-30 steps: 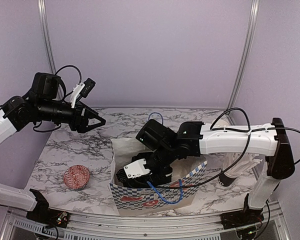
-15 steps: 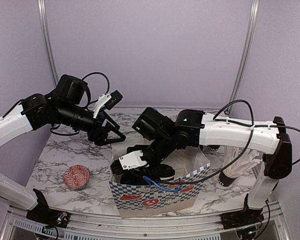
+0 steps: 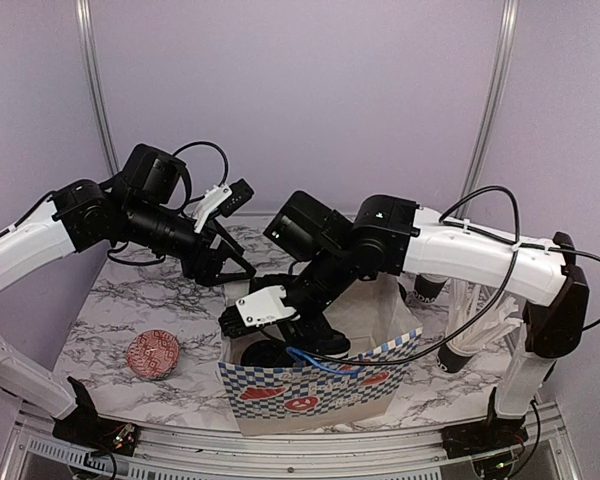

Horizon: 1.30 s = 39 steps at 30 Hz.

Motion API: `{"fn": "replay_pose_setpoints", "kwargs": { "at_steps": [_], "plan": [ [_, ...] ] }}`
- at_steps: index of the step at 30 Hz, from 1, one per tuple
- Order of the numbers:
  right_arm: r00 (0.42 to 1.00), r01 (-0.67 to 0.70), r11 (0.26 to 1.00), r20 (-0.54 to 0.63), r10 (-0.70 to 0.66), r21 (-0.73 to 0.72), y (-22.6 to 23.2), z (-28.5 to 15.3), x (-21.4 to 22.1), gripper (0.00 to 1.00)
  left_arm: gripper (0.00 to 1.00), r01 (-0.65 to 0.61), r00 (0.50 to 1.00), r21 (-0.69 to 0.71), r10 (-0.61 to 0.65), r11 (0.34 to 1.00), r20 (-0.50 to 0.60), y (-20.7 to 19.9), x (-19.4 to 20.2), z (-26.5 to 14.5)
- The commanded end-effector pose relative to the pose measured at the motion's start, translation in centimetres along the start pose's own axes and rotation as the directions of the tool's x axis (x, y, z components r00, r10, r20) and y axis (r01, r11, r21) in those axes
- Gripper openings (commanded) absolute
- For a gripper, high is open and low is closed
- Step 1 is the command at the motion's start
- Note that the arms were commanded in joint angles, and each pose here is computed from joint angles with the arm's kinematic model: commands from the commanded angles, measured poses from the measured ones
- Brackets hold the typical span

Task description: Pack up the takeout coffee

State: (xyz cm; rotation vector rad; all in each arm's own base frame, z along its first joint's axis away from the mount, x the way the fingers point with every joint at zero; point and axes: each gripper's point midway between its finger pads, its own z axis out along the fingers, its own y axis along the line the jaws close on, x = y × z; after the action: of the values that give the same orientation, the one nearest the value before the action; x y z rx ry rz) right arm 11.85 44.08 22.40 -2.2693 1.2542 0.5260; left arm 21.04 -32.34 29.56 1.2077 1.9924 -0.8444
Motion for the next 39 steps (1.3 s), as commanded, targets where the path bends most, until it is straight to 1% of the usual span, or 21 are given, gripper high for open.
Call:
{"fn": "replay_pose_setpoints", "kwargs": {
  "at_steps": [1, 9, 14, 18, 20, 22, 24, 25, 26, 28, 30, 33, 35, 39],
  "plan": [
    [0.998, 0.049, 0.999, 0.036, -0.050, 0.014, -0.1, -3.2, -1.7, 0.97, 0.71, -0.040, 0.999, -0.040, 0.041, 0.998, 0.018, -0.1, -1.1, -1.7],
    [0.989, 0.103, 0.995, 0.109, -0.104, 0.015, 0.2, -8.1, -4.2, 0.97, 0.73, -0.057, 0.997, -0.124, 0.063, 0.991, 0.042, 0.7, -1.8, -3.3],
    [0.986, 0.064, 0.995, 0.150, -0.074, 0.074, -0.9, -12.9, -3.7, 0.98, 0.74, -0.054, 0.994, -0.207, 0.072, 0.977, 0.080, 1.7, -3.3, -4.8],
    [0.987, -0.036, 0.979, 0.162, 0.003, 0.202, -3.1, -17.9, -1.0, 0.98, 0.74, -0.033, 0.991, -0.290, 0.068, 0.956, 0.111, 2.9, -4.5, -6.0],
    [0.984, -0.116, 0.952, 0.164, 0.071, 0.283, -4.5, -20.8, 1.6, 0.96, 0.74, -0.021, 0.990, -0.338, 0.067, 0.941, 0.125, 3.7, -5.0, -6.6],
    [0.971, -0.221, 0.906, 0.163, 0.172, 0.361, -5.7, -23.5, 5.2, 0.94, 0.74, -0.016, 0.988, -0.362, 0.069, 0.932, 0.135, 4.1, -5.2, -6.9],
    [0.937, -0.348, 0.832, 0.166, 0.306, 0.432, -6.1, -26.0, 9.9, 0.88, 0.74, -0.005, 0.987, -0.386, 0.067, 0.922, 0.148, 4.5, -5.2, -7.2],
    [0.905, -0.421, 0.772, 0.164, 0.392, 0.476, -6.2, -27.1, 13.0, 0.84, 0.74, 0.004, 0.986, -0.395, 0.062, 0.919, 0.153, 4.7, -5.0, -7.2],
    [0.876, -0.471, 0.728, 0.164, 0.454, 0.499, -5.6, -27.7, 15.2, 0.81, 0.74, 0.013, 0.985, -0.400, 0.058, 0.917, 0.163, 4.7, -5.0, -7.3],
    [0.810, -0.561, 0.649, 0.181, 0.558, 0.514, -3.9, -27.9, 18.6, 0.73, 0.74, 0.026, 0.983, -0.404, 0.050, 0.914, 0.177, 4.9, -4.5, -7.2],
    [0.756, -0.625, 0.599, 0.199, 0.623, 0.500, -1.8, -27.2, 20.3, 0.70, 0.74, 0.034, 0.979, -0.400, 0.051, 0.916, 0.199, 4.8, -4.0, -7.1],
    [0.691, -0.684, 0.524, 0.221, 0.688, 0.508, -0.1, -26.7, 22.5, 0.66, 0.74, 0.050, 0.974, -0.388, 0.041, 0.920, 0.223, 4.8, -3.4, -6.7],
    [0.660, -0.714, 0.506, 0.223, 0.718, 0.483, 0.6, -26.0, 23.3, 0.63, 0.73, 0.056, 0.974, -0.363, 0.030, 0.930, 0.226, 4.5, -2.9, -6.3],
    [0.614, -0.757, 0.484, 0.227, 0.756, 0.439, 1.2, -24.4, 24.3, 0.59, 0.73, 0.070, 0.975, -0.341, 0.007, 0.937, 0.220, 4.4, -2.2, -5.4]
  ]
}}
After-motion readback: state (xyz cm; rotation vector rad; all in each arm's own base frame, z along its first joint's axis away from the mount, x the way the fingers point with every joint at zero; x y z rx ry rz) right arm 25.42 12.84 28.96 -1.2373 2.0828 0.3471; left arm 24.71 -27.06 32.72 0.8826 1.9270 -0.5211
